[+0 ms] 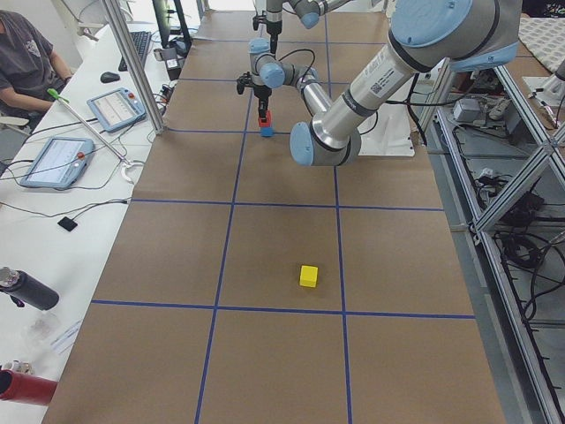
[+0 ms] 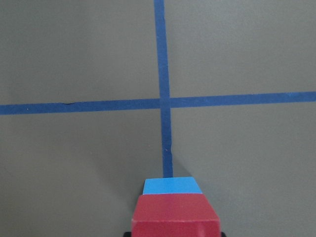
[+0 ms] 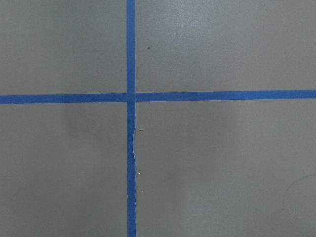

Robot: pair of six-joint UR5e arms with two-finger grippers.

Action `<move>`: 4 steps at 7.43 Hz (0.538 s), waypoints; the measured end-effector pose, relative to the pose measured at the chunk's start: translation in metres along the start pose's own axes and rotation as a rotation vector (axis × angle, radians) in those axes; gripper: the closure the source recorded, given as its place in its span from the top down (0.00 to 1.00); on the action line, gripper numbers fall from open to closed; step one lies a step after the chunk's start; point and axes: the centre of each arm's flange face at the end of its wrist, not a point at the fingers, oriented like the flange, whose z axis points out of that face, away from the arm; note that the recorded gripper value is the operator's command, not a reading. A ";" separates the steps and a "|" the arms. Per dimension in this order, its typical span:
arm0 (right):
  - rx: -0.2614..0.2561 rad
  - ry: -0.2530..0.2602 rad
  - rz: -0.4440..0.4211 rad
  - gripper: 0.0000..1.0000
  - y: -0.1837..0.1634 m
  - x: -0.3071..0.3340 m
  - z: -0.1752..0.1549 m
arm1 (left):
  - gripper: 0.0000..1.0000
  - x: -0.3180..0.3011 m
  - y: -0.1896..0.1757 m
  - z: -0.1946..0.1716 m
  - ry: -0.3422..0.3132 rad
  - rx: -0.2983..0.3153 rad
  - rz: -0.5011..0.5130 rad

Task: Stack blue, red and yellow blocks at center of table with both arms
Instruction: 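Lower the red cube onto the blue cube with the left gripper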

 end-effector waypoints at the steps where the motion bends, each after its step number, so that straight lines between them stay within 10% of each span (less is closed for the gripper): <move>1: 0.000 0.001 0.000 0.99 0.000 0.000 0.000 | 0.00 0.000 0.000 0.000 0.001 0.000 0.001; 4: 0.001 0.002 0.000 0.99 0.000 0.001 0.001 | 0.00 0.000 -0.001 0.000 -0.005 0.010 0.001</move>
